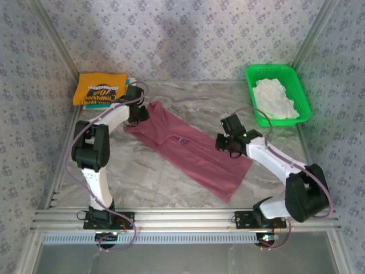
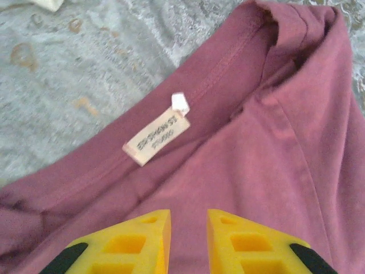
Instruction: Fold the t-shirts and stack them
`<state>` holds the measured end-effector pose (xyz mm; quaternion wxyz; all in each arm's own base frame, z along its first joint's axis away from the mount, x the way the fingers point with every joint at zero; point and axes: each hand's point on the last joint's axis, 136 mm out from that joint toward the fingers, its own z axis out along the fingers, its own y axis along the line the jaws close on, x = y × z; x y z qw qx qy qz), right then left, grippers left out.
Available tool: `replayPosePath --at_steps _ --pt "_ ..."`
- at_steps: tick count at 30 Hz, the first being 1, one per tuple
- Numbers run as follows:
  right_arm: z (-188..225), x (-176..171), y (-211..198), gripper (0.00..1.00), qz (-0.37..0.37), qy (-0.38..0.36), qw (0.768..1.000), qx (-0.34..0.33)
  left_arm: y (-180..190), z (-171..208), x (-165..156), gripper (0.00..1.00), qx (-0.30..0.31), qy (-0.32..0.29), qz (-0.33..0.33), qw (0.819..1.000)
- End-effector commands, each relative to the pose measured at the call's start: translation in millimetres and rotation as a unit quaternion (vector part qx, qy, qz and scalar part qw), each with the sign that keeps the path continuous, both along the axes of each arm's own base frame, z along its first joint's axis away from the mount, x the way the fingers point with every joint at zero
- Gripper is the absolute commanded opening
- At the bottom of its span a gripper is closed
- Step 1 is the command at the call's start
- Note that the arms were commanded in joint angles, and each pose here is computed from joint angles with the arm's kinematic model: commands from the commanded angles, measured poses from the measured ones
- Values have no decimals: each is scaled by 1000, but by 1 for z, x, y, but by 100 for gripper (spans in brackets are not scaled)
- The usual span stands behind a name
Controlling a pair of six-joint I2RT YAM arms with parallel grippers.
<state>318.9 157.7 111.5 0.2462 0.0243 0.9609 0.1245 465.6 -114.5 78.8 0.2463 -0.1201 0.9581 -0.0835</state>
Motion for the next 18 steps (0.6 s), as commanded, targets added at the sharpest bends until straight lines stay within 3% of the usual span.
replayPosePath --at_steps 1,9,18 --pt "11 33 35 22 78 -27 997 -10 -2 -1 -9 23 -7 -10 12 1000" --pt "17 77 71 21 127 -48 991 3 -1 -44 -23 15 -6 45 37 998" --pt "15 70 21 25 48 -96 994 17 -26 -70 2 14 -44 69 6 997"
